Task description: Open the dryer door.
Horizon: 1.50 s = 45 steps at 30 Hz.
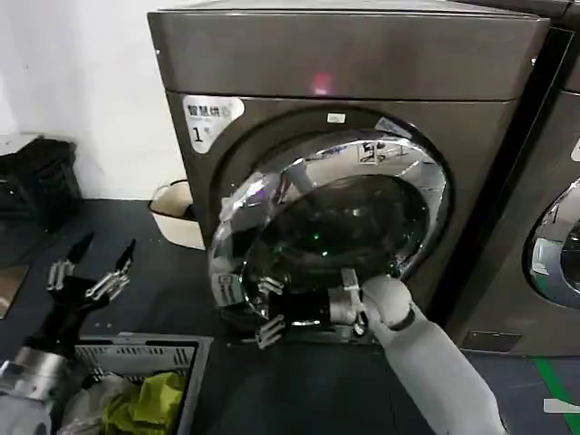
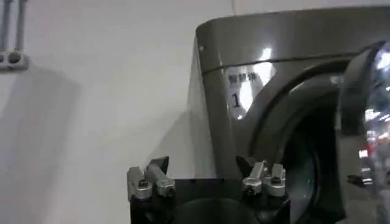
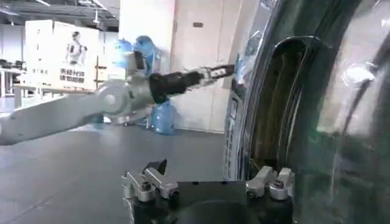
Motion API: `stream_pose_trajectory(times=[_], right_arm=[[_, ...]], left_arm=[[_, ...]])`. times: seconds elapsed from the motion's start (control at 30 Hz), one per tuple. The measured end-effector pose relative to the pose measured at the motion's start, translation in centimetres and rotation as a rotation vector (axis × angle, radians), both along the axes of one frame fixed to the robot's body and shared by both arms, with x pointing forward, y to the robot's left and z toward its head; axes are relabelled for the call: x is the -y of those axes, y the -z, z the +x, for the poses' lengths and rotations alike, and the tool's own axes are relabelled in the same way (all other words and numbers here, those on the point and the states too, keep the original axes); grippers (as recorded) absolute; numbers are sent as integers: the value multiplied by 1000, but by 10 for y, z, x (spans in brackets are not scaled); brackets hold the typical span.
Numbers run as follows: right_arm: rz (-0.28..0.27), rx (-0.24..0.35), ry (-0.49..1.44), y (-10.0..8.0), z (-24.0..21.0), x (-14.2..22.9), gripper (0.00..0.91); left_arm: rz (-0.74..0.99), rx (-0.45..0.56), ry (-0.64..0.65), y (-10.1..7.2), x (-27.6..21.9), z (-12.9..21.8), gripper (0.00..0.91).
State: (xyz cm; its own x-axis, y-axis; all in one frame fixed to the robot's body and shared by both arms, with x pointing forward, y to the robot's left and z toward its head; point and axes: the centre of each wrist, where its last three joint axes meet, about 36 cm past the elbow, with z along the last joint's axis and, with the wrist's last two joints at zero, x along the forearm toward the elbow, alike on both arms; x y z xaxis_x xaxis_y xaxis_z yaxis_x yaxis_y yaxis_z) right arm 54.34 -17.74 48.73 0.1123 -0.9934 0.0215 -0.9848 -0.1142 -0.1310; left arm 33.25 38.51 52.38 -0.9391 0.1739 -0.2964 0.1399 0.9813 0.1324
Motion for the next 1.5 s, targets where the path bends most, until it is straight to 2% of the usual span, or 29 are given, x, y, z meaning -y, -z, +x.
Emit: stream_pose_trajectory(times=[0.43,0.6,0.93,1.23,1.5], right_arm=[[-31,31,-139,4,-28,31,907],[-40,38,-157,5,-36,44,907],[-72,34,-163,4,-54,80,907],[-91,54,-99,1,-76,122,907],[-126,26,61,16,-97,184,907]], left_arm=[[1,-45,127,7,1,29,907],[-10,-68,173,16,8,32,907],[-4,-85,301,18,19,53,907],[25,-90,449,26,41,78,907],[-5,-129,590,47,80,91,907]])
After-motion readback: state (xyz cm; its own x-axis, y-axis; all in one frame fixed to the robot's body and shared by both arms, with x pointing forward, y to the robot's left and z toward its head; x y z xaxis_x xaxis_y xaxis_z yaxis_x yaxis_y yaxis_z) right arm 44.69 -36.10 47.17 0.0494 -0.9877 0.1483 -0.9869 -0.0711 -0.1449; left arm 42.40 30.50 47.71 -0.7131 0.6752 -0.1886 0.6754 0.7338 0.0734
